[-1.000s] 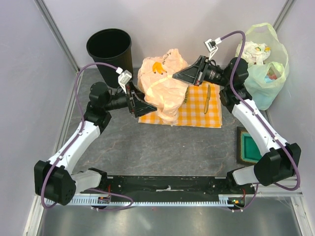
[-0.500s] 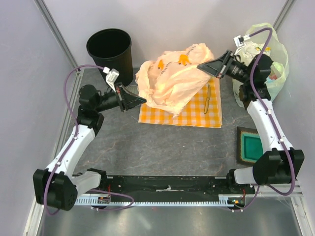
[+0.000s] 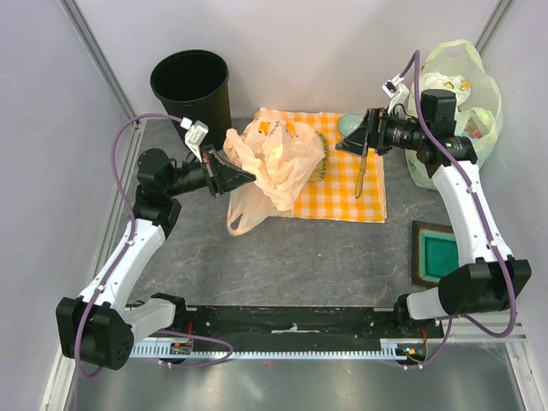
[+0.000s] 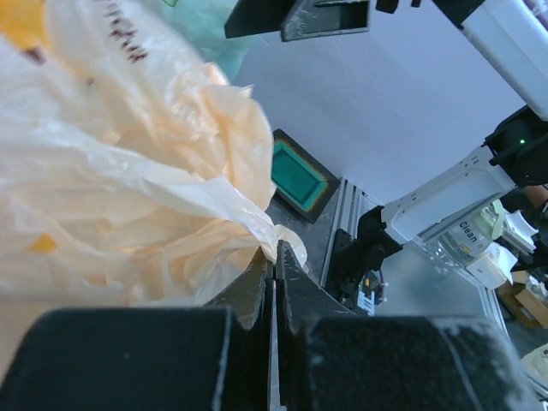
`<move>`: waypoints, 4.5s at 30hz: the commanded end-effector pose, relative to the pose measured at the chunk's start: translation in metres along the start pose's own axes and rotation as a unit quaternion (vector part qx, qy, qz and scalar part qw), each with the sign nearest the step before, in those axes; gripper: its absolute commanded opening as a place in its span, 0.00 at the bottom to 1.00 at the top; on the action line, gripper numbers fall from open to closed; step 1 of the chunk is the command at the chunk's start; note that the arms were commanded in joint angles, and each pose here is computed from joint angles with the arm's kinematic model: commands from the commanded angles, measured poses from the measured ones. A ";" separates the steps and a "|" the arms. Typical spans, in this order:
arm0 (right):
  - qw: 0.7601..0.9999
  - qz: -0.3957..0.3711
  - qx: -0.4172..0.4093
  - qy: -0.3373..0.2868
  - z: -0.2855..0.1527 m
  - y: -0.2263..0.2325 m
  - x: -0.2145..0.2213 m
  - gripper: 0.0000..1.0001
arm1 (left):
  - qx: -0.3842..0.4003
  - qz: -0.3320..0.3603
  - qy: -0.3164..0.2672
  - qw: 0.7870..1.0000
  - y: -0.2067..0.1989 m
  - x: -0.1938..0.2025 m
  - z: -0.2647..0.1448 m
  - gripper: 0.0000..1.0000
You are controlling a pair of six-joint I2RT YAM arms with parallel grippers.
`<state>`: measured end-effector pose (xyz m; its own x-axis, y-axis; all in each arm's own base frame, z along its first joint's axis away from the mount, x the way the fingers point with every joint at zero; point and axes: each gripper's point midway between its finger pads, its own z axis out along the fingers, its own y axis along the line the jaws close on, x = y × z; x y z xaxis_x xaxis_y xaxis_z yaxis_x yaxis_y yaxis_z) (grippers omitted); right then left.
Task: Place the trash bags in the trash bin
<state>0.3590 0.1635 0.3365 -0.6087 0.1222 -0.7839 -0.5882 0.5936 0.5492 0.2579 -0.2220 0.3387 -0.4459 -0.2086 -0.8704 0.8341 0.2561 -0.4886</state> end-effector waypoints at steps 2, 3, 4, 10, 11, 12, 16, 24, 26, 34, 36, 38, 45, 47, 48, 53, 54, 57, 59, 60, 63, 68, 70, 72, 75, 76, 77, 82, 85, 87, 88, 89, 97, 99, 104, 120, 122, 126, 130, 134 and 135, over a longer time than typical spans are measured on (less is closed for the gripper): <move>0.997 -0.059 -0.027 0.039 -0.022 0.047 0.027 0.97 | 0.014 0.020 0.003 1.000 -0.006 -0.004 0.011 0.02; 0.996 -0.067 -0.034 0.043 -0.015 0.058 0.033 0.98 | 0.017 0.023 0.005 1.000 -0.007 -0.004 0.012 0.02; 0.996 -0.073 -0.036 0.029 -0.011 0.066 0.028 0.98 | 0.024 0.027 0.010 0.999 -0.010 -0.001 0.014 0.02; 0.995 -0.062 -0.060 0.043 0.043 0.089 0.043 0.98 | 0.043 0.025 0.032 0.998 -0.017 0.012 0.021 0.02; 0.996 -0.043 -0.058 0.045 0.048 0.090 0.045 0.98 | 0.047 0.027 0.033 0.998 -0.020 0.013 0.022 0.02; 0.996 -0.035 -0.060 0.051 0.057 0.089 0.050 0.98 | 0.050 0.027 0.034 0.998 -0.021 0.014 0.022 0.02; 0.996 0.003 -0.074 0.048 0.078 0.088 0.052 0.98 | 0.055 0.027 0.039 0.997 -0.025 0.018 0.024 0.02; 0.990 0.079 -0.095 0.072 0.111 0.100 0.079 0.97 | 0.066 0.029 0.052 0.996 -0.031 0.029 0.029 0.02; 0.989 0.088 -0.094 0.075 0.115 0.099 0.082 0.96 | 0.072 0.031 0.058 0.995 -0.035 0.033 0.030 0.02; 0.986 0.101 -0.095 0.095 0.119 0.093 0.096 0.33 | 0.059 0.040 0.071 0.995 -0.033 0.044 0.025 0.02; 0.990 0.080 -0.085 0.084 0.116 0.086 0.090 0.00 | 0.054 0.041 0.075 0.995 -0.034 0.047 0.022 0.02; 0.992 0.069 -0.073 0.071 0.109 0.077 0.078 0.00 | 0.044 0.042 0.084 0.995 -0.031 0.050 0.017 0.02; 0.997 0.051 -0.016 -0.048 0.039 0.013 -0.011 0.00 | -0.072 0.018 0.107 0.991 0.020 0.083 -0.039 0.02; 0.996 0.049 -0.011 -0.071 0.021 0.009 -0.025 0.00 | -0.106 -0.025 0.120 0.987 0.038 0.099 -0.055 0.02; 0.996 0.044 -0.016 -0.077 0.017 0.009 -0.028 0.00 | -0.126 -0.030 0.117 0.985 0.050 0.100 -0.064 0.02; 0.993 0.038 -0.036 -0.104 0.000 0.025 -0.036 0.00 | -0.117 -0.035 0.138 0.983 0.055 0.107 -0.070 0.02; 0.993 0.033 -0.041 -0.110 -0.001 0.027 -0.037 0.00 | -0.106 -0.030 0.137 0.984 0.051 0.106 -0.069 0.02; 0.991 0.024 -0.060 -0.116 -0.005 0.037 -0.038 0.00 | -0.066 0.007 0.128 0.990 0.034 0.090 -0.065 0.35; 0.991 0.016 -0.069 -0.113 -0.007 0.043 -0.035 0.00 | -0.055 0.026 0.118 0.991 0.023 0.071 -0.062 0.67; 0.991 0.016 -0.070 -0.110 -0.006 0.043 -0.032 0.00 | -0.066 0.036 0.113 0.991 0.026 0.063 -0.061 0.72; 0.992 0.009 -0.079 -0.101 -0.006 0.048 -0.023 0.00 | -0.111 0.019 0.076 0.991 0.041 0.034 -0.054 0.80; 0.991 -0.006 -0.091 -0.096 -0.006 0.058 -0.020 0.00 | -0.085 -0.028 0.053 0.995 0.047 0.013 -0.036 0.88; 0.991 -0.012 -0.097 -0.096 -0.007 0.062 -0.021 0.00 | -0.080 -0.022 0.058 0.995 0.054 0.016 -0.030 0.88; 0.990 -0.018 -0.103 -0.094 -0.007 0.066 -0.021 0.00 | -0.086 -0.017 0.061 0.994 0.062 0.018 -0.028 0.88; 0.989 -0.025 -0.110 -0.093 -0.009 0.071 -0.020 0.00 | -0.101 -0.021 0.065 0.993 0.077 0.024 -0.027 0.83; 0.989 -0.028 -0.114 -0.091 -0.009 0.073 -0.019 0.00 | -0.106 -0.022 0.065 0.992 0.082 0.026 -0.027 0.81; 0.989 -0.031 -0.116 -0.091 -0.010 0.075 -0.019 0.00 | -0.106 -0.021 0.062 0.992 0.083 0.026 -0.028 0.78; 0.987 -0.041 -0.132 -0.076 -0.008 0.080 -0.016 0.00 | -0.074 -0.031 0.071 0.994 0.075 0.035 -0.030 0.61; 0.986 -0.046 -0.140 -0.073 -0.008 0.084 -0.015 0.00 | -0.063 -0.044 0.070 0.995 0.074 0.037 -0.034 0.52; 0.986 -0.049 -0.141 -0.073 -0.008 0.085 -0.016 0.00 | -0.052 -0.046 0.070 0.995 0.075 0.036 -0.034 0.50; 0.986 -0.048 -0.144 -0.070 -0.006 0.085 -0.015 0.00 | -0.046 -0.049 0.071 0.995 0.074 0.037 -0.034 0.51; 0.986 -0.049 -0.145 -0.071 -0.006 0.085 -0.016 0.00 | -0.040 -0.052 0.073 0.995 0.073 0.038 -0.033 0.51; 0.982 -0.042 -0.165 -0.082 -0.004 0.094 -0.025 0.00 | -0.020 -0.069 0.085 0.994 0.072 0.052 -0.031 0.54; 0.981 -0.044 -0.170 -0.086 -0.003 0.097 -0.027 0.00 | -0.020 -0.075 0.089 0.993 0.072 0.059 -0.030 0.53; 0.977 -0.025 -0.185 -0.098 -0.004 0.103 -0.035 0.00 | -0.005 -0.082 0.102 0.991 0.064 0.070 -0.025 0.58; 0.986 -0.035 -0.023 -0.164 -0.038 0.005 -0.079 0.00 | -0.108 -0.067 0.165 0.978 0.072 0.132 -0.077 0.02; 0.983 -0.039 -0.001 -0.182 -0.049 -0.008 -0.092 0.00 | -0.134 -0.065 0.176 0.973 0.076 0.138 -0.085 0.02; 0.982 -0.023 -0.017 -0.184 -0.042 -0.004 -0.090 0.00 | -0.118 -0.041 0.173 0.977 0.071 0.127 -0.082 0.02; 0.989 -0.025 -0.009 -0.144 -0.024 -0.007 -0.061 0.00 | -0.044 -0.040 0.159 0.985 0.038 0.103 -0.070 0.02; 0.998 -0.057 0.008 -0.019 0.014 -0.011 0.001 0.46 | 0.010 -0.035 0.112 0.993 -0.001 0.045 -0.047 0.02; 0.998 -0.061 0.018 0.009 0.020 -0.015 0.014 0.69 | 0.013 -0.069 0.101 0.992 -0.010 0.034 -0.043 0.02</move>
<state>0.3814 0.1525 0.3616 -0.5041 0.2669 -0.8214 -0.6049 0.5697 0.5564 0.2279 -0.1724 0.2317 -0.6540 0.0299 -0.7559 0.7138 0.3554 -0.6035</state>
